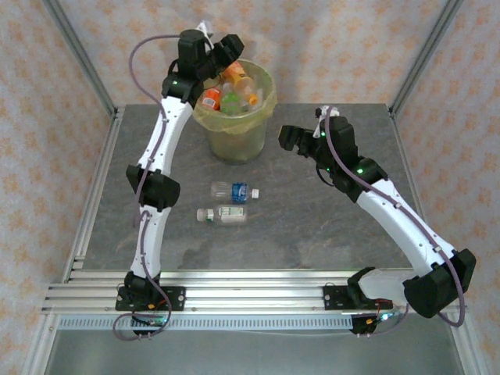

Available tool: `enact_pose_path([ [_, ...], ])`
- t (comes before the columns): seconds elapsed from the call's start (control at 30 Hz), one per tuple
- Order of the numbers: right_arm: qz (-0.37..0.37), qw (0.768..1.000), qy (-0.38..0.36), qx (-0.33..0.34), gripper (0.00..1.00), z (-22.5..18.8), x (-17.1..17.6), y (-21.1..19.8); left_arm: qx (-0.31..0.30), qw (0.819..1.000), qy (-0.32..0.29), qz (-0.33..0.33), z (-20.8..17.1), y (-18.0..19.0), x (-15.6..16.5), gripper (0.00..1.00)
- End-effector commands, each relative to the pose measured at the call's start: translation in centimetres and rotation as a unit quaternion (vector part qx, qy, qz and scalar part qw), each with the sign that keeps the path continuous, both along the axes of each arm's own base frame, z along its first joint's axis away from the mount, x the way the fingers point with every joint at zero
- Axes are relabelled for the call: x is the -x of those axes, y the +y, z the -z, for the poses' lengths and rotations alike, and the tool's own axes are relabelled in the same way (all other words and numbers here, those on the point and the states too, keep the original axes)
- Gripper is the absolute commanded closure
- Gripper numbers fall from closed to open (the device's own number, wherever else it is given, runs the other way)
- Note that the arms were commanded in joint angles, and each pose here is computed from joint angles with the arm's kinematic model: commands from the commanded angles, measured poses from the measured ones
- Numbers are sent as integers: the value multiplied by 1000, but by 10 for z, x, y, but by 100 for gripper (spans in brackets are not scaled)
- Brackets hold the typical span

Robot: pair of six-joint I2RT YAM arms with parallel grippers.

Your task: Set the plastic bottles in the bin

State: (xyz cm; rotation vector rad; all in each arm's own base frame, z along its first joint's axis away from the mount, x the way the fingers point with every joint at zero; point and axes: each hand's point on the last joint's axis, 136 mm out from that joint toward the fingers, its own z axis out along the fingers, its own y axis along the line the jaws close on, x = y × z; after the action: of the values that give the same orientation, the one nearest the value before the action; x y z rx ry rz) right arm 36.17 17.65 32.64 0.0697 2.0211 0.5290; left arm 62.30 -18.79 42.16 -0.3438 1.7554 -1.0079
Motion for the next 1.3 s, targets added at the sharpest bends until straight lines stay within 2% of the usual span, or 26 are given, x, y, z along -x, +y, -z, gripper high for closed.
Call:
enact_pose_path([
  [0.0,1,1000,-12,-2,1,-14,3,-2,-11,998,-57,-3,-72,18,44,39],
  [0.13,7,1000,-11,2,1,-14,5,-6,-32,999,-30,6,-75,20,69,33],
  [0.33,33,999,5,21,1,-5,10,-19,-110,993,34,-8,-57,32,126,24],
  [0.43,40,999,13,30,1,5,12,-24,-115,992,26,-39,-54,47,165,18],
  [0.57,48,998,26,44,1,19,14,-28,-108,987,41,-108,-30,82,220,7],
  [0.67,54,996,36,56,1,24,16,-32,-86,982,74,-154,6,102,258,0],
  [0.83,62,994,57,72,1,35,21,-38,-17,957,177,-231,104,124,320,0],
  [0.97,64,991,77,92,1,48,24,-42,16,936,226,-269,168,132,365,0],
  [1.07,63,988,90,107,1,56,25,-44,15,929,252,-272,200,126,382,0],
  [1.27,65,985,106,121,1,68,24,-45,-21,915,314,-251,253,88,385,0],
])
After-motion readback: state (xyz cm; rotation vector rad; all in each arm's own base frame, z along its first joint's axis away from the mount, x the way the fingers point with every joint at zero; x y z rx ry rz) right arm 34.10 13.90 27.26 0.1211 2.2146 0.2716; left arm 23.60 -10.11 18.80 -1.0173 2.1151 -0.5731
